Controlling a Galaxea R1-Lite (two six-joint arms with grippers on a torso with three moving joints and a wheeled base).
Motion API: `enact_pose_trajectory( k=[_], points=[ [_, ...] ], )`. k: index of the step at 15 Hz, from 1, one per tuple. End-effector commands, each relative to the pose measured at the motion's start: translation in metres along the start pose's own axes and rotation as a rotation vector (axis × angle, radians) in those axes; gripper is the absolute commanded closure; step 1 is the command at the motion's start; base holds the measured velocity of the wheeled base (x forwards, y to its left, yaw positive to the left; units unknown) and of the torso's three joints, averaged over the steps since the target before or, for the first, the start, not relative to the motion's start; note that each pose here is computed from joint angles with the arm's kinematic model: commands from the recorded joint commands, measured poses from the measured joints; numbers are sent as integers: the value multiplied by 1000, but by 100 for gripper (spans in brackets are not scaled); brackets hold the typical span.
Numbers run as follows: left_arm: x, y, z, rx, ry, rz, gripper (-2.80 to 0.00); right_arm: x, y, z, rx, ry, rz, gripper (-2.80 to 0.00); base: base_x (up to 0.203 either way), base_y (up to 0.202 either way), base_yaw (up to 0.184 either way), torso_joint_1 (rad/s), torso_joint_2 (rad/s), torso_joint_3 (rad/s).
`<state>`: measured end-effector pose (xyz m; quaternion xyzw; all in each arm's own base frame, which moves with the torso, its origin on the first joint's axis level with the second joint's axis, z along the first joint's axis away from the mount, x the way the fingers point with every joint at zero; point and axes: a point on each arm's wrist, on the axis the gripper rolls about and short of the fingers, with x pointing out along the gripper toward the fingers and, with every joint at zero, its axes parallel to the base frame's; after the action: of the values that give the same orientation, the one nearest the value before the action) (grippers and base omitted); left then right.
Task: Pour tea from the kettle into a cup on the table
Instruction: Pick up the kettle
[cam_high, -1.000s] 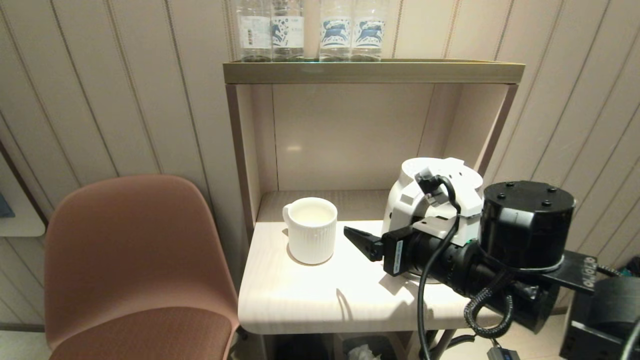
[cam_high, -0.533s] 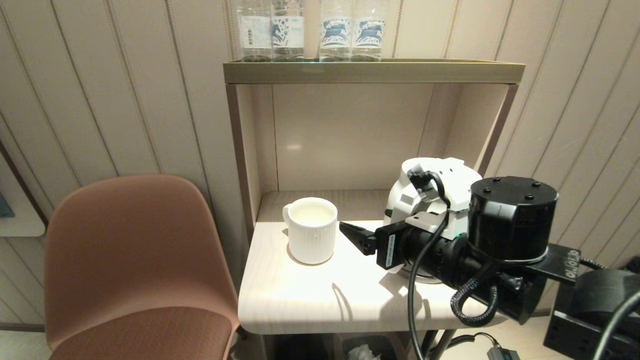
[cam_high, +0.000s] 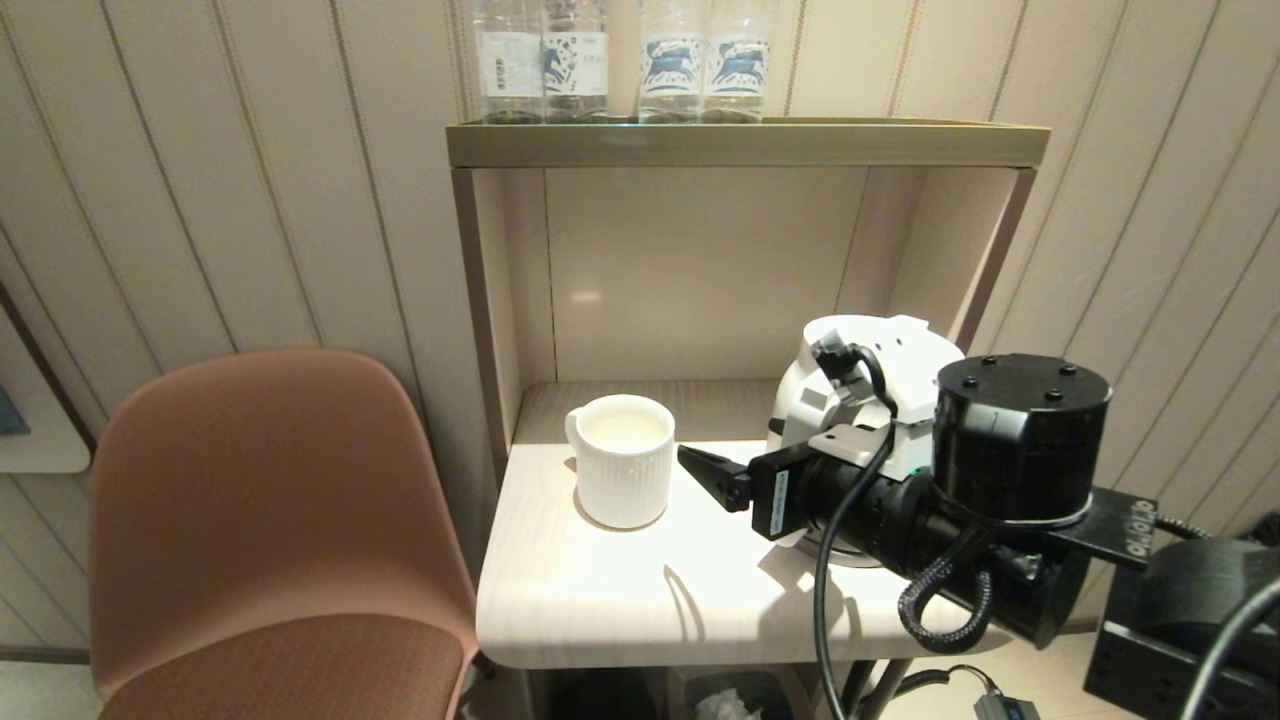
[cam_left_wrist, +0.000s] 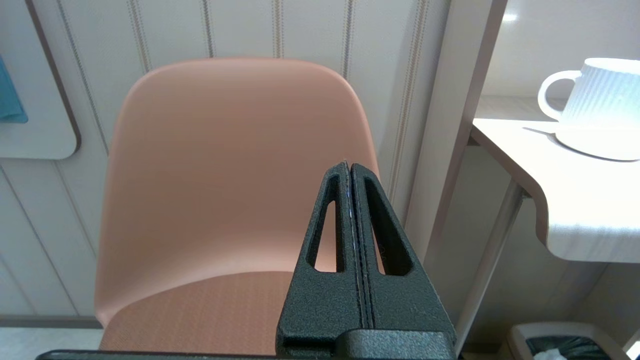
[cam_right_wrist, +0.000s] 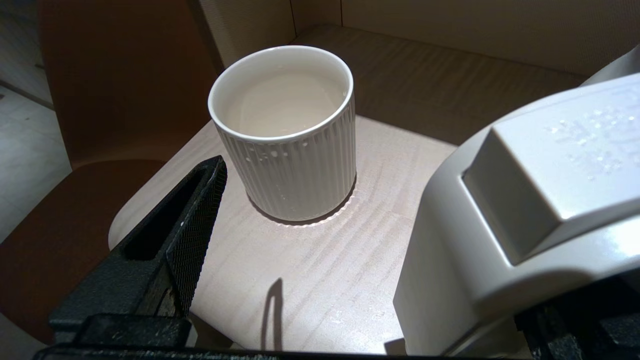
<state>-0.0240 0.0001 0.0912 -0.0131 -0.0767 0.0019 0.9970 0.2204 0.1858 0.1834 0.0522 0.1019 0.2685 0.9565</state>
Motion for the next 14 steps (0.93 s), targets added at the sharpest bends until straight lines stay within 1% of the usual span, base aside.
enact_pose_trajectory(
  k=[1, 6, 7, 14],
  points=[
    [0, 0, 0, 0, -2, 0, 0, -1, 0, 1, 2, -6, 0, -280, 0, 0, 0, 0, 0, 0],
    [0, 0, 0, 0, -2, 0, 0, -3, 0, 2, 0, -10, 2, -280, 0, 0, 0, 0, 0, 0],
    [0, 0, 0, 0, -2, 0, 0, -1, 0, 2, 1, -10, -5, 0, 0, 0, 0, 0, 0, 0],
    [0, 0, 0, 0, -2, 0, 0, -2, 0, 3, 1, -24, -2, 0, 0, 0, 0, 0, 0, 0]
  ],
)
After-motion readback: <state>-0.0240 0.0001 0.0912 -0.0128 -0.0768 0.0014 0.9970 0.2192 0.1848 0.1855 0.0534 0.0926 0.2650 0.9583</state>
